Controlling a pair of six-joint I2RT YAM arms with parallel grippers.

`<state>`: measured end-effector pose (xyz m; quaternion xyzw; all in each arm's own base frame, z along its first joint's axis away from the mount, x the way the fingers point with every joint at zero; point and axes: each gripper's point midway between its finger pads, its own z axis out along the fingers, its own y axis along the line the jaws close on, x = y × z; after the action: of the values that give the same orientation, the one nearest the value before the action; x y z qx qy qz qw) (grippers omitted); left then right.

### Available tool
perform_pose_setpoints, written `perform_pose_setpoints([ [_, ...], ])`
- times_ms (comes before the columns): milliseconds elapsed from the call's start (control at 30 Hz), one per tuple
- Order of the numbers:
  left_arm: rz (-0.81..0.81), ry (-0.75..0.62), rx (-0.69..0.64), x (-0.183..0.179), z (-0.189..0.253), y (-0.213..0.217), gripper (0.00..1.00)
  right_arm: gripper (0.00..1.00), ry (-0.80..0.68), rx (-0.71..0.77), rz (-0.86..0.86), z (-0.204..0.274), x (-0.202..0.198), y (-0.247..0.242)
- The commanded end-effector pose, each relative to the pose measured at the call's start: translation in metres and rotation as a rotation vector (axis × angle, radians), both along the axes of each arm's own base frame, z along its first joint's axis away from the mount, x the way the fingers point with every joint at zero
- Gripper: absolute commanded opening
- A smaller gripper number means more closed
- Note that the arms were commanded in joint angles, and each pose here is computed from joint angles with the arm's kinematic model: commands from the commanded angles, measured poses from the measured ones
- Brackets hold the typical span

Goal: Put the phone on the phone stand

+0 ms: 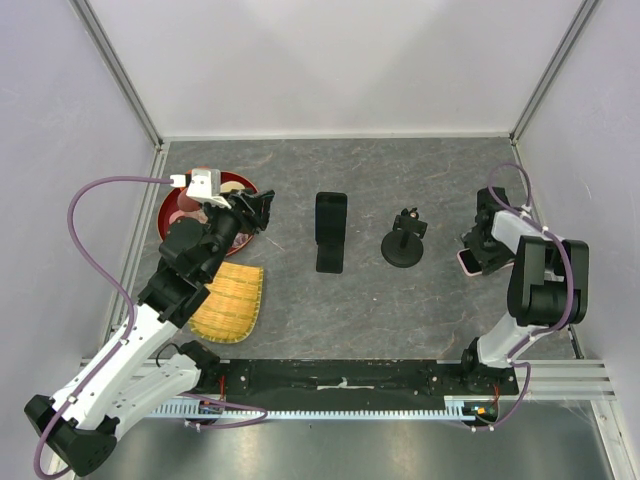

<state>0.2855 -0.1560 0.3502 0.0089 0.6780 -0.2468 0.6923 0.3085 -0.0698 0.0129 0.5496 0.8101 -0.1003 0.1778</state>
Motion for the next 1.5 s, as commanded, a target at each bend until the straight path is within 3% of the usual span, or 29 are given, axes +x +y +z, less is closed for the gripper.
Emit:
perform_pose_setpoints([
  [0,-0.006,-0.045,-0.068,-0.005,0.027,0.002,0.59,0.54,0.042,0.117,0.130,-0.025,-0.013,0.047],
  [133,-0.003,-0.047,-0.069,-0.005,0.028,0.003,0.58,0.56,0.032,0.106,0.226,-0.017,-0.019,0.063],
  [200,-0.002,-0.043,-0.067,-0.004,0.026,0.003,0.58,0.68,0.036,0.096,0.282,-0.015,-0.024,0.071],
  [233,0.000,-0.041,-0.066,-0.004,0.025,0.003,0.58,0.83,0.025,0.083,0.289,-0.011,-0.024,0.069],
  [300,-0.005,-0.039,-0.069,-0.004,0.025,0.002,0.58,0.98,0.020,0.029,0.297,-0.006,-0.022,0.060],
  [433,-0.009,-0.034,-0.069,-0.003,0.024,0.001,0.58,0.98,0.024,-0.022,0.307,0.000,-0.013,0.046],
  [667,0.001,-0.038,-0.068,-0.003,0.025,0.003,0.58,0.98,0.082,-0.019,0.175,-0.007,-0.002,0.011],
  [1167,-0.003,-0.037,-0.070,-0.003,0.025,0.003,0.58,0.98,0.124,0.001,0.115,-0.018,0.008,0.003],
  [1200,-0.001,-0.038,-0.071,-0.003,0.025,0.004,0.58,0.95,0.128,0.010,0.120,-0.019,0.007,0.005],
  [1300,-0.001,-0.038,-0.071,-0.003,0.025,0.004,0.58,0.71,0.126,0.010,0.142,-0.021,0.003,0.006],
  [1333,-0.003,-0.041,-0.073,-0.004,0.026,0.004,0.58,0.50,0.099,0.001,0.149,-0.020,0.007,0.005],
  [1367,-0.003,-0.039,-0.072,-0.003,0.026,0.004,0.58,0.42,0.094,-0.007,0.157,-0.019,0.006,0.004],
  [1467,-0.002,-0.037,-0.069,-0.003,0.025,0.003,0.58,0.30,0.020,-0.016,0.202,-0.010,0.010,0.007],
])
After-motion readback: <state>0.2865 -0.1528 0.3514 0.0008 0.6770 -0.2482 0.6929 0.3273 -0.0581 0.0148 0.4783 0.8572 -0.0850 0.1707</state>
